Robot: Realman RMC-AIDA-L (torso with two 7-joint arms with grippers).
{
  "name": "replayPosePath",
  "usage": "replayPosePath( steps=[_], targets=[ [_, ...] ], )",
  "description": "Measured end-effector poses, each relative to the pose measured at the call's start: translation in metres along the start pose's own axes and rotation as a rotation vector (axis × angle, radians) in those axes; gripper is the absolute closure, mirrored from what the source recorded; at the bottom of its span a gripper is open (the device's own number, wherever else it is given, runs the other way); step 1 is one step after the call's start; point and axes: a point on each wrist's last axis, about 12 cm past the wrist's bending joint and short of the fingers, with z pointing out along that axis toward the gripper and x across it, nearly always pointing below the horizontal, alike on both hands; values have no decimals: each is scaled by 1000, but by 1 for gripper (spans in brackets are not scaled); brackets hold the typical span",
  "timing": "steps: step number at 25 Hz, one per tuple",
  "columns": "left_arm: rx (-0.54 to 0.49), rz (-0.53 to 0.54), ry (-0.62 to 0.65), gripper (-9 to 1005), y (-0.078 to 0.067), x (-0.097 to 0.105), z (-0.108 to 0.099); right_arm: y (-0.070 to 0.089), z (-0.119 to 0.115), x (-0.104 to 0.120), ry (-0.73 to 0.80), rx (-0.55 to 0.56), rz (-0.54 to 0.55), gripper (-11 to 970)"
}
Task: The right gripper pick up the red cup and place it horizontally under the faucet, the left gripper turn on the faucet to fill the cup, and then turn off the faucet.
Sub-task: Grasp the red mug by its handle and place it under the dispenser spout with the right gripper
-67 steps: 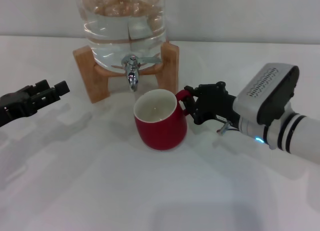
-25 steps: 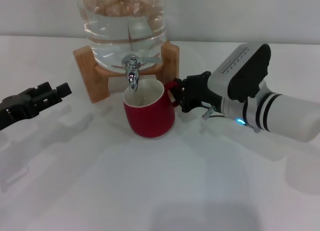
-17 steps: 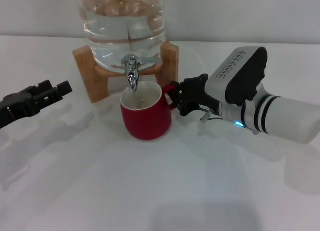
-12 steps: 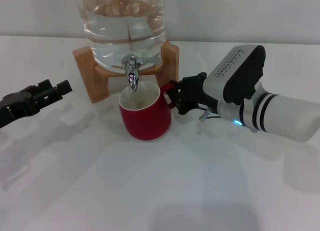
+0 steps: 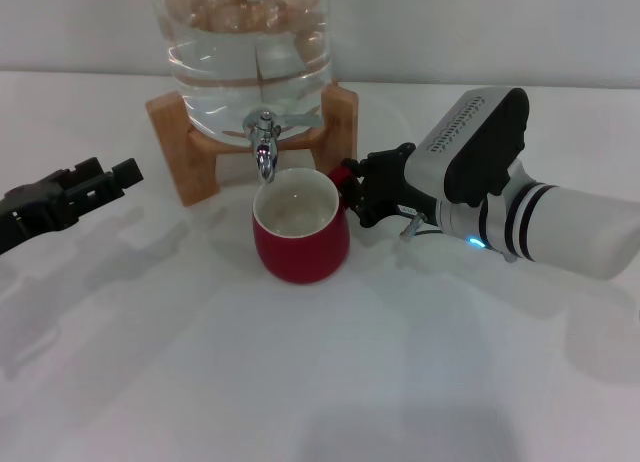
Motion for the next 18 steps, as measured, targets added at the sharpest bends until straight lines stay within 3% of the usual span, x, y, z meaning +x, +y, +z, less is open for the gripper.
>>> replayPosePath(
  steps=[18],
  targets=[
    [2, 0, 0, 133, 0, 0, 0, 8, 3, -2, 5, -30, -20, 820]
  ],
)
